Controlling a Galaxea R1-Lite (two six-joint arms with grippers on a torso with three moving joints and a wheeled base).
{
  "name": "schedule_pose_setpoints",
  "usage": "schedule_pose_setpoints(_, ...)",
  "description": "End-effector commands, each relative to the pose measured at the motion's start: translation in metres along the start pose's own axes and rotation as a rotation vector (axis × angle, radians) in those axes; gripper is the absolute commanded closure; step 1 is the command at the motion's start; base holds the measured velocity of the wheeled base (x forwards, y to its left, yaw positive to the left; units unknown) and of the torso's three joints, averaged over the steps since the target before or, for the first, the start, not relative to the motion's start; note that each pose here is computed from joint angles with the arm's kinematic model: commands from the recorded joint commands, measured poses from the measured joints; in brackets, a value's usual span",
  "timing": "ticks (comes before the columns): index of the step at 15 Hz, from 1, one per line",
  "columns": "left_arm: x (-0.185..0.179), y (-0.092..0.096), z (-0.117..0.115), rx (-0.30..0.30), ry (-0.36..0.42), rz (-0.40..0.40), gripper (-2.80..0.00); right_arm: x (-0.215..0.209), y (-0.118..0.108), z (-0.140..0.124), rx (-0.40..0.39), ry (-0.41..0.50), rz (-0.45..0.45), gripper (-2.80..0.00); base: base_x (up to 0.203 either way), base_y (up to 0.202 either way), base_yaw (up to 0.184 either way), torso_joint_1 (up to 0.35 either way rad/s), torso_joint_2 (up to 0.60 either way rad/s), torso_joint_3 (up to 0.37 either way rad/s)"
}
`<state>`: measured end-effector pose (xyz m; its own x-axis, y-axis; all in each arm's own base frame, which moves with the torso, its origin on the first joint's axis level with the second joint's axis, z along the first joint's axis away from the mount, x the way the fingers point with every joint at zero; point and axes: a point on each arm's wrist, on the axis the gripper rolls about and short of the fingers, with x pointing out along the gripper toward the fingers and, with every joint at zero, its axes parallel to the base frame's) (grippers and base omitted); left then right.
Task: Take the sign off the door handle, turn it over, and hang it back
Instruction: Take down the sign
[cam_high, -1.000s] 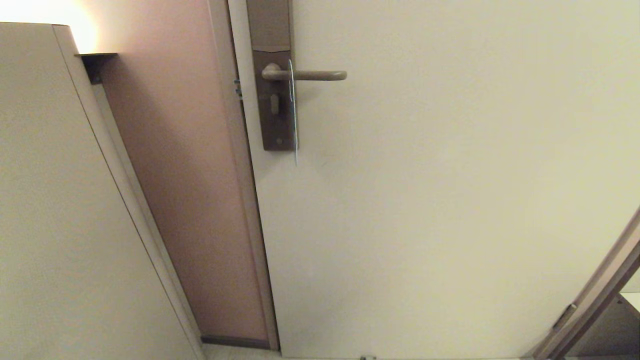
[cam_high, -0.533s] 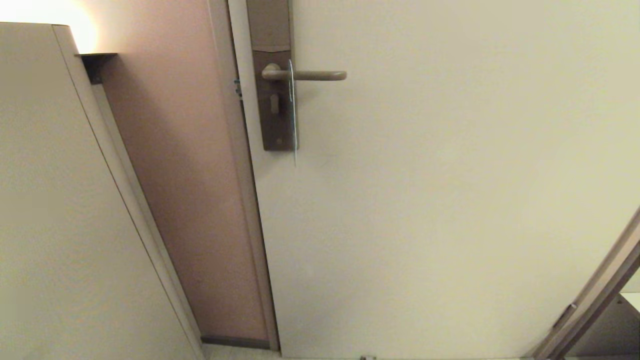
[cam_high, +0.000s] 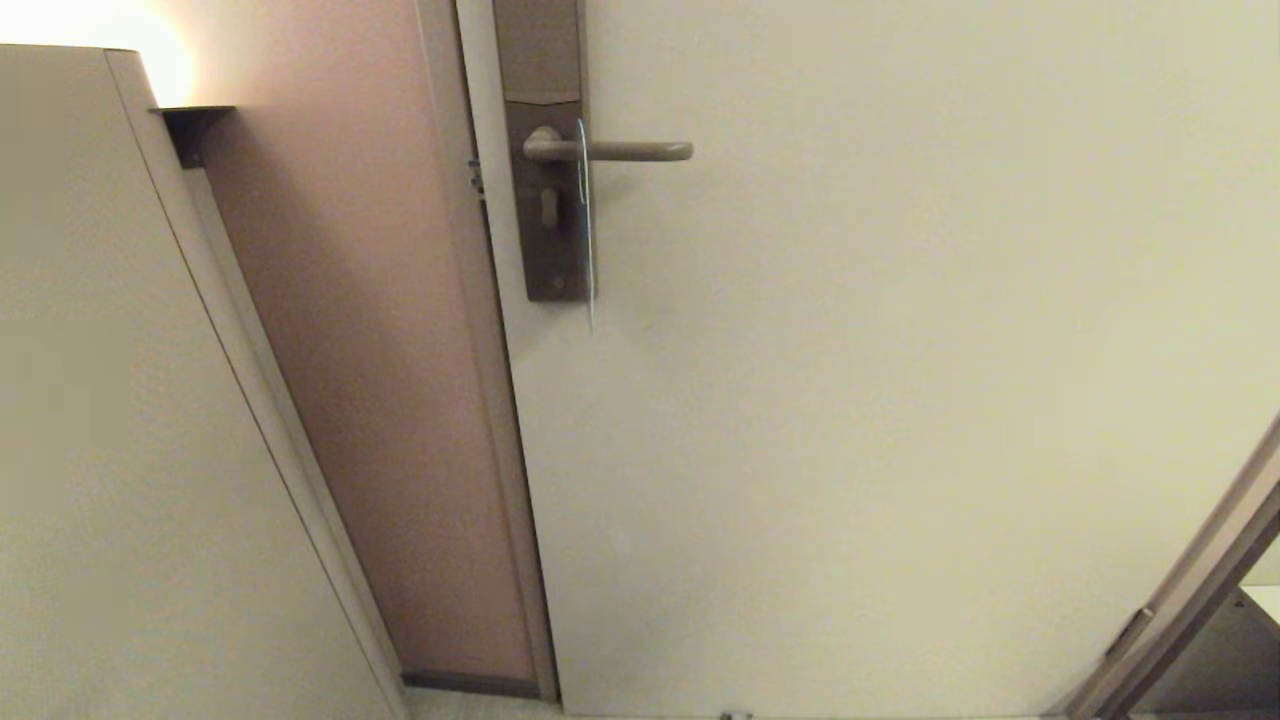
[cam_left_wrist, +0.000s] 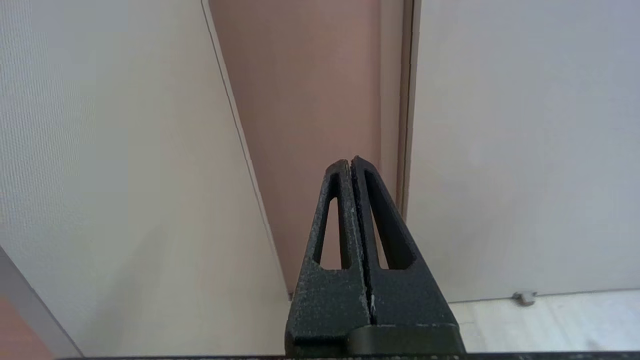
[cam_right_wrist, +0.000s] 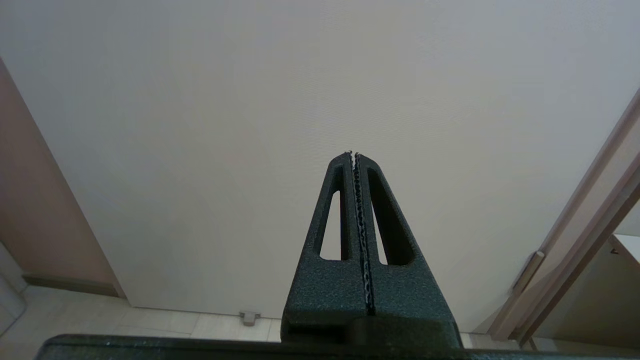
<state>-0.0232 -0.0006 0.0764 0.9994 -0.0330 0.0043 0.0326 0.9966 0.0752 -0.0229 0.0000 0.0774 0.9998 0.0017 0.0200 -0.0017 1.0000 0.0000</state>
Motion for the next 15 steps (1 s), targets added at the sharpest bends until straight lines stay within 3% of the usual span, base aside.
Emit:
schedule_pose_setpoints(1,0.000,0.000,0.001,0.020,-0.002,-0.004,0.00,0.000,0.000,0.000,0.000,0.000,0.000,0.00,0.000,0.000,0.000,0.000,0.00,0.000)
schedule_pose_setpoints(4,0.001,0.000,0.015,0.013,0.002,-0.042,0.00,0.000,0.000,0.000,0.000,0.000,0.000,0.00,0.000,0.000,0.000,0.000,0.00,0.000)
schedule_pose_setpoints(8,0.019,0.003,0.060,-0.017,0.041,-0.129,0.00,0.000,0.000,0.000,0.000,0.000,0.000,0.00,0.000,0.000,0.000,0.000,0.00,0.000)
schedule_pose_setpoints(12,0.050,0.003,0.105,-0.029,0.062,-0.270,0.00,0.000,0.000,0.000,0.001,0.000,0.000,0.00,0.000,0.000,0.000,0.000,0.00,0.000)
schedule_pose_setpoints(15,0.078,-0.007,0.121,-0.056,0.088,-0.387,0.00,0.000,0.000,0.000,0.000,0.000,0.000,0.00,0.000,0.000,0.000,0.000,0.00,0.000)
